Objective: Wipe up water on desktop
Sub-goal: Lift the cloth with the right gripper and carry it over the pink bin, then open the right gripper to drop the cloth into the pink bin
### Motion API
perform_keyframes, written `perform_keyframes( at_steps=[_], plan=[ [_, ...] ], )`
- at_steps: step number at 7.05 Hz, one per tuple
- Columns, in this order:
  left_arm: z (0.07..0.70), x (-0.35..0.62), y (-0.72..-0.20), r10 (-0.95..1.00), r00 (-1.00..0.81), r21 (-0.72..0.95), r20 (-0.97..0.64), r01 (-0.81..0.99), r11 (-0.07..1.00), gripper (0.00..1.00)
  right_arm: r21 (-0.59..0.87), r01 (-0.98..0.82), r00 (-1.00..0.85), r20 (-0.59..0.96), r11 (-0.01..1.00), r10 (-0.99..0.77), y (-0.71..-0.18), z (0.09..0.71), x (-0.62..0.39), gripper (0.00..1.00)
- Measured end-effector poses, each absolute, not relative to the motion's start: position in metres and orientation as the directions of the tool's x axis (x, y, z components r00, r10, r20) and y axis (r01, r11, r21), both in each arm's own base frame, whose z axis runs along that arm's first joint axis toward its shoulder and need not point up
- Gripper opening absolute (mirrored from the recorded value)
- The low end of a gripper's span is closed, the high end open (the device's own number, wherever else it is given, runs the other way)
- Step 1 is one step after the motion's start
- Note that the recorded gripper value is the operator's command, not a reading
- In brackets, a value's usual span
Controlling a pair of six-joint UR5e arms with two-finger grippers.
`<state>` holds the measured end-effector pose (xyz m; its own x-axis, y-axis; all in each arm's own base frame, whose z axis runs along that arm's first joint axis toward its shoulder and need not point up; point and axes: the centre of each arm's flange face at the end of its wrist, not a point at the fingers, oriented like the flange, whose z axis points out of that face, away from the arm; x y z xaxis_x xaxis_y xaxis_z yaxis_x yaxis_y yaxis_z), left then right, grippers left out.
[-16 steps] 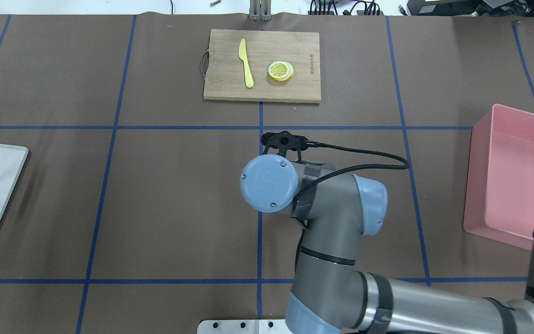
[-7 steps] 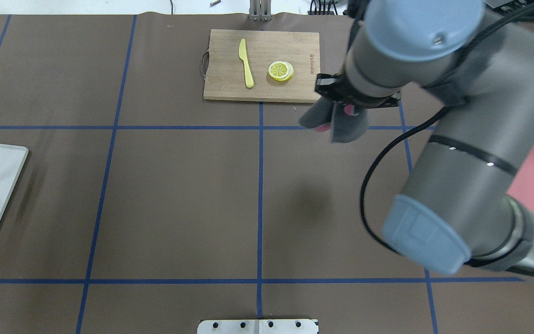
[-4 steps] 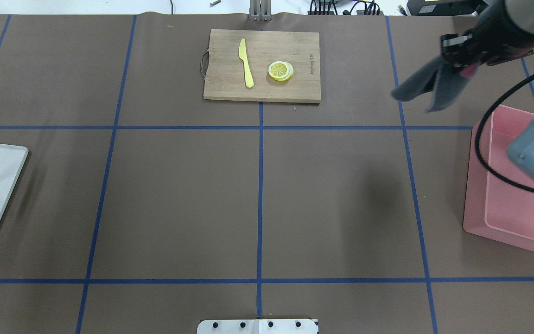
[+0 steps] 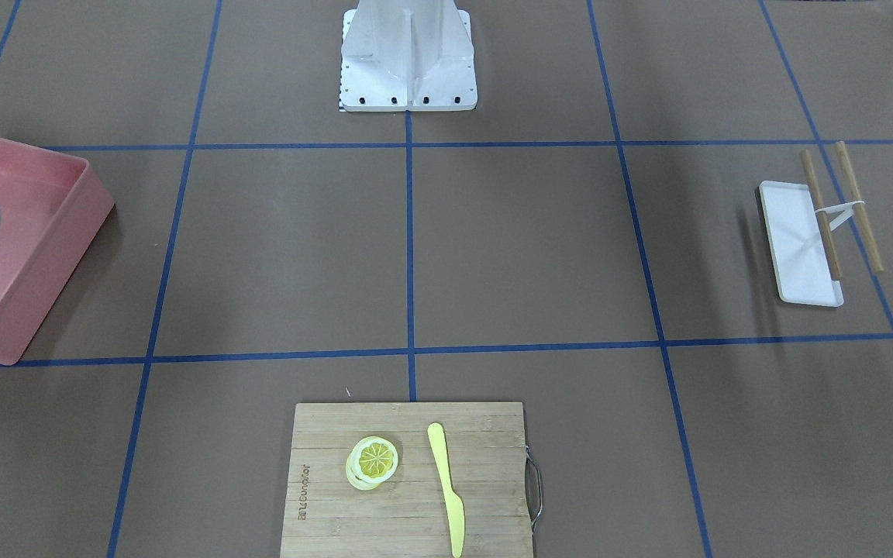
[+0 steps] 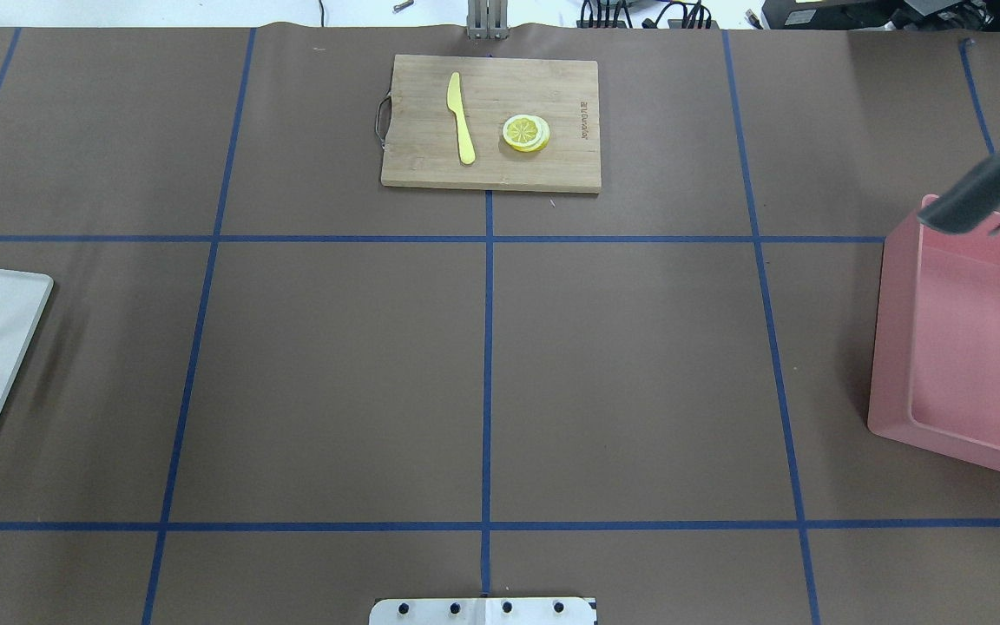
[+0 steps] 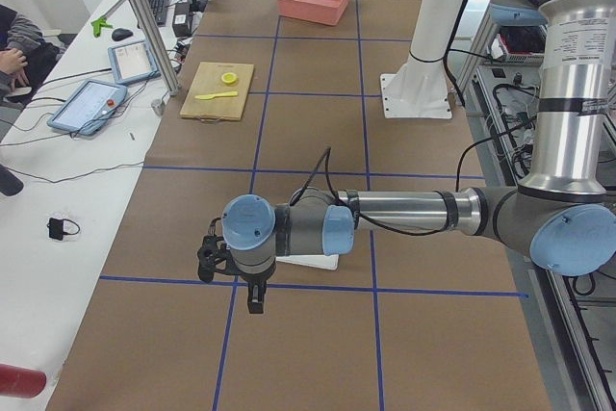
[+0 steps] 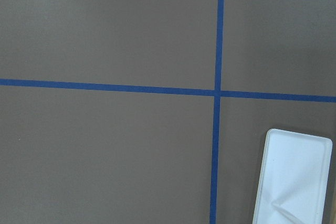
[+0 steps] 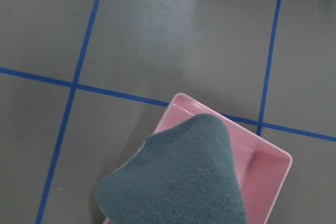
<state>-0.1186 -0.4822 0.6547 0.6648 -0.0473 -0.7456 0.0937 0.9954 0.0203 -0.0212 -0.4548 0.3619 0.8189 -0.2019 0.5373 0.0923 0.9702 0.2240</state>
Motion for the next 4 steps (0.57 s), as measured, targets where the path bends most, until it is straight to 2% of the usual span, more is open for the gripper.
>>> perform_keyframes(
  at_steps=[1, 2, 3, 4],
  plan=[
    [0.655, -0.119, -0.482, -0.048, 0.665, 0.020, -0.746, 0.094, 0.995, 0.98, 0.234, 0.122, 0.809, 0.539, 0.965, -0.233, -0.444, 0.401, -0.011, 0.00],
    [0.655, -0.119, -0.481, -0.047, 0.665, 0.021, -0.746, 0.093, 0.995, 0.98, 0.245, 0.137, 0.796, 0.549, 0.960, -0.254, -0.443, 0.437, -0.009, 0.07],
    [0.655, -0.119, -0.481, -0.046, 0.665, 0.021, -0.746, 0.093, 0.995, 0.98, 0.253, 0.144, 0.785, 0.559, 0.957, -0.266, -0.451, 0.471, -0.011, 0.85],
    [0.655, -0.119, -0.481, -0.046, 0.665, 0.021, -0.746, 0.093, 0.995, 0.98, 0.269, 0.147, 0.776, 0.566, 0.952, -0.280, -0.463, 0.505, -0.014, 1.00]
  ],
)
